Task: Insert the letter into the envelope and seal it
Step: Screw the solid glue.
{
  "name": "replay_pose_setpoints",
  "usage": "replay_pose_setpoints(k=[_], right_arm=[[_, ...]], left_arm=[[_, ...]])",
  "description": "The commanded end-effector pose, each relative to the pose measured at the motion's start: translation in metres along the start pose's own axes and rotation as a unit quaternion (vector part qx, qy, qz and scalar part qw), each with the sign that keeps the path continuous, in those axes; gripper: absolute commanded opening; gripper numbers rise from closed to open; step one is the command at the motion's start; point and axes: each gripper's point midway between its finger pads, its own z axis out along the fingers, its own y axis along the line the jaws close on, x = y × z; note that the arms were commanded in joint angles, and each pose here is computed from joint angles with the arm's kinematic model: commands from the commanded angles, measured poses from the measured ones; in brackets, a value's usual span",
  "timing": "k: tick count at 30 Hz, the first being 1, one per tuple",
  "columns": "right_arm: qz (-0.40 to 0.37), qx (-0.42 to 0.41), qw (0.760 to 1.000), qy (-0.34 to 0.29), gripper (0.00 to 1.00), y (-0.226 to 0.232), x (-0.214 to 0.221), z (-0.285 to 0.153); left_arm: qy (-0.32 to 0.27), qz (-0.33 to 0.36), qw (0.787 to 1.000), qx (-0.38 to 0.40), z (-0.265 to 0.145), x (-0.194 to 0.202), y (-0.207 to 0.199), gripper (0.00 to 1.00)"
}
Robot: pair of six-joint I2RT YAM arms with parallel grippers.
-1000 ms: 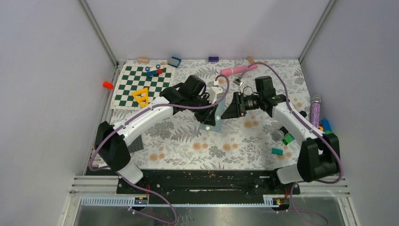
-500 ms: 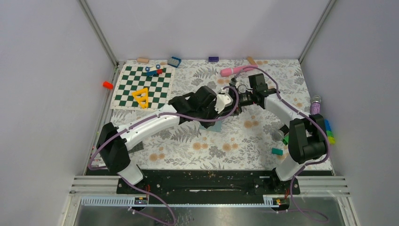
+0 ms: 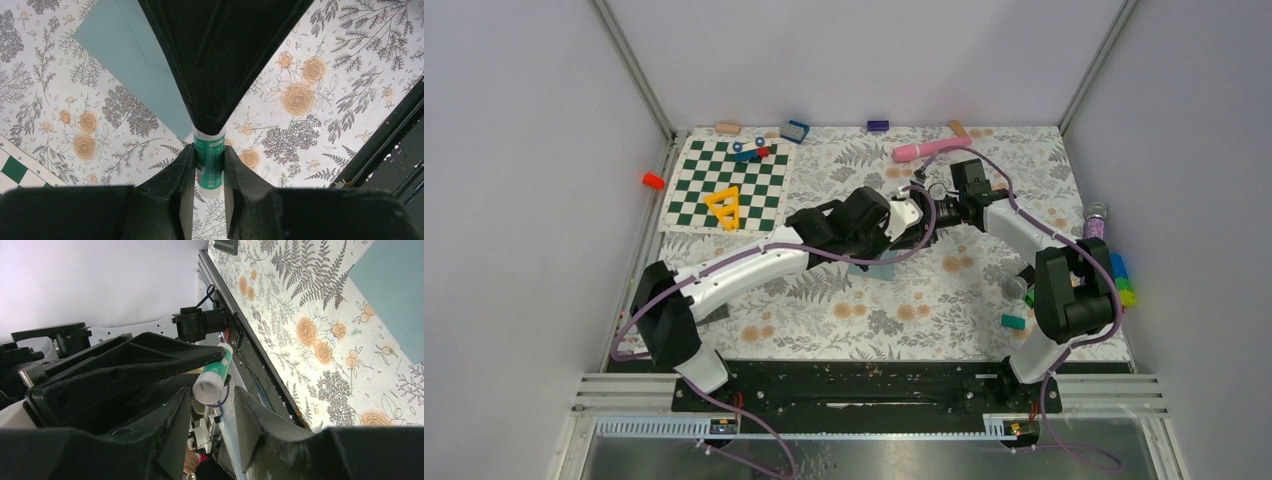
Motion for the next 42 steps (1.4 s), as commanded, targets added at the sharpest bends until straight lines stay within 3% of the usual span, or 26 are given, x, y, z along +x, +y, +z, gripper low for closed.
replay_pose_setpoints(k=[1,6,11,16,22,28,34,42], right_arm=[[-0.005,0.006,1.000,-0.001,0.44,0.003,-0.001,0.002],[-0.010,0.015,1.000,0.004,0.42,0.001,0.001,0.005],[-0.015,0.016,1.000,0.004,0.28,0.002,0.002,0.005],[-0.027,0.013,1.000,0.009,0.21,0.006,0.004,0.003],[-0.066,-0.017,0.997,0.021,0.20,0.019,0.011,-0.001],[-0.156,-0.043,0.986,0.031,0.20,0.030,0.029,-0.008],[-0.277,-0.063,0.958,0.026,0.22,0.041,0.048,-0.018],[-0.445,-0.070,0.893,0.021,0.27,0.049,0.071,-0.031]], left_arm=[[-0.029,0.011,0.999,-0.019,-0.006,-0.014,0.003,0.00],[-0.027,0.016,0.999,-0.018,-0.005,-0.014,0.000,0.00],[-0.024,0.018,0.999,-0.019,-0.003,-0.013,0.000,0.00],[-0.022,0.017,1.000,-0.007,-0.001,-0.012,-0.005,0.00],[-0.014,0.008,0.995,0.096,-0.005,-0.007,-0.032,0.00],[-0.010,-0.041,0.963,0.268,-0.025,-0.006,-0.059,0.00],[0.008,-0.064,0.917,0.394,-0.044,0.000,-0.083,0.00],[0.034,-0.068,0.869,0.489,-0.059,0.006,-0.104,0.00]])
